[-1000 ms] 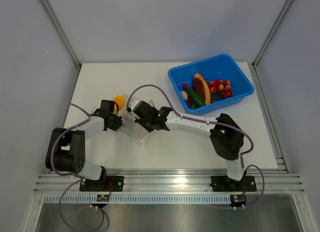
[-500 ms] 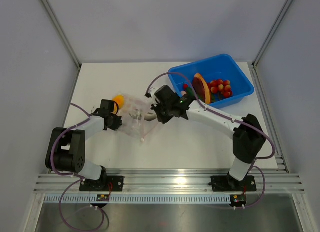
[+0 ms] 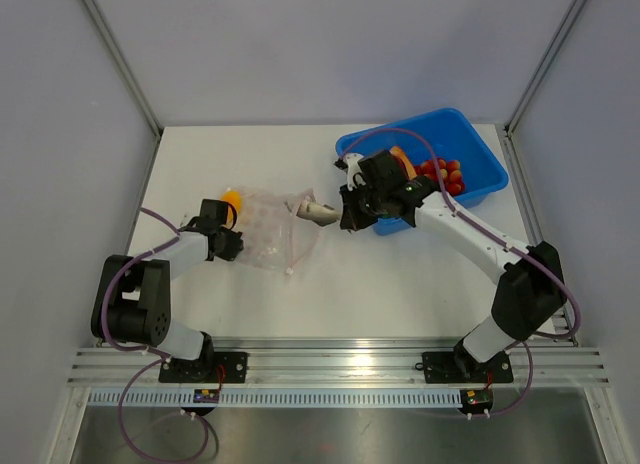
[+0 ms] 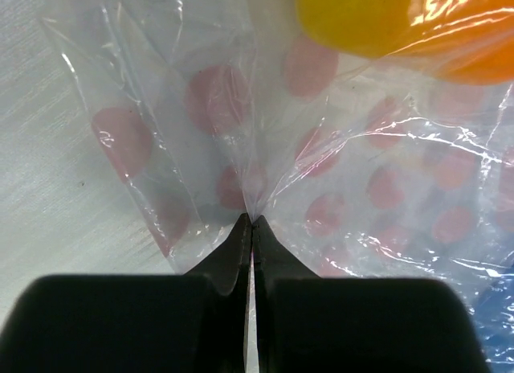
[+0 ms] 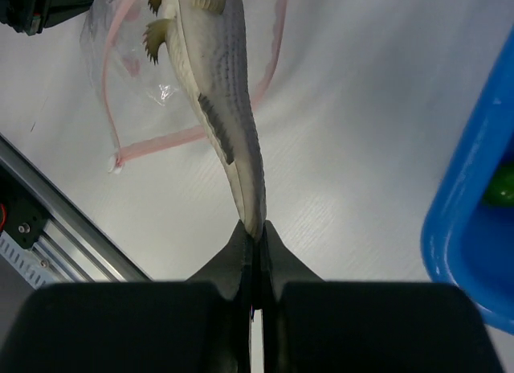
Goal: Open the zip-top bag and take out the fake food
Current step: Pick up the fake fish from the zipper food storage bag, then place the fake fish in the bin.
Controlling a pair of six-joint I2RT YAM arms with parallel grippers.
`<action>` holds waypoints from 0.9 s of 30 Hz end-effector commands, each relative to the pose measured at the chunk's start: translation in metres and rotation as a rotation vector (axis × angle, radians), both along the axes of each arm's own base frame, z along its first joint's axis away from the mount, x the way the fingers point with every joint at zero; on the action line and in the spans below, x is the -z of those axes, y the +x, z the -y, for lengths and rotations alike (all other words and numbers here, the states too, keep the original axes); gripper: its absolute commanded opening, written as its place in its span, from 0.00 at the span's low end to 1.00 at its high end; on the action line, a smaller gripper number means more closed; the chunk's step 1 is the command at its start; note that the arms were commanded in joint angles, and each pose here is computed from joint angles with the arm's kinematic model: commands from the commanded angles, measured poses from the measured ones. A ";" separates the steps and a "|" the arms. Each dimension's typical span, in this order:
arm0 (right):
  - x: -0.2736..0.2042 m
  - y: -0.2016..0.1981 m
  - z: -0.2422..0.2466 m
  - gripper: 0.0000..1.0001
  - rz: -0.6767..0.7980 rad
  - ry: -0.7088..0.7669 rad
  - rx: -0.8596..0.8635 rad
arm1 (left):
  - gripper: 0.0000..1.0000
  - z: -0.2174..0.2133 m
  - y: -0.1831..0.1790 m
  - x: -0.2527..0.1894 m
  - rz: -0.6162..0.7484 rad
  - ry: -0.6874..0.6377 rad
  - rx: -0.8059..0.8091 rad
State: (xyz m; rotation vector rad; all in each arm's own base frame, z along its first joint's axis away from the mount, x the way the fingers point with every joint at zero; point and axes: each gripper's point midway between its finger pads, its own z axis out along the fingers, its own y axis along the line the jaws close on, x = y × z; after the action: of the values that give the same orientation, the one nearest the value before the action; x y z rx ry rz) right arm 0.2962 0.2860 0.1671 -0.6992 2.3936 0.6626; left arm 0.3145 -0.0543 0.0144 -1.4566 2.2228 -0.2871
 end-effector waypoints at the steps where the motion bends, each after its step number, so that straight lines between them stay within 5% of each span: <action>1: -0.036 0.004 0.010 0.00 0.058 0.092 0.033 | 0.00 -0.011 -0.003 0.002 -0.016 0.039 -0.028; 17: -0.090 0.052 0.102 0.00 0.371 0.135 0.475 | 0.00 -0.009 -0.003 0.003 -0.027 0.027 -0.018; 27: -0.074 0.095 0.155 0.00 0.389 0.087 0.706 | 0.00 -0.002 -0.003 0.003 -0.023 -0.006 0.002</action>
State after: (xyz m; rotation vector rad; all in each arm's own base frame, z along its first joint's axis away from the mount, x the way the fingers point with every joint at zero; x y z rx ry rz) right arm 0.3646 0.1513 0.2263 -0.0490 2.1127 0.3432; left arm 0.3145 -0.0525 0.0143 -1.4658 2.2194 -0.2867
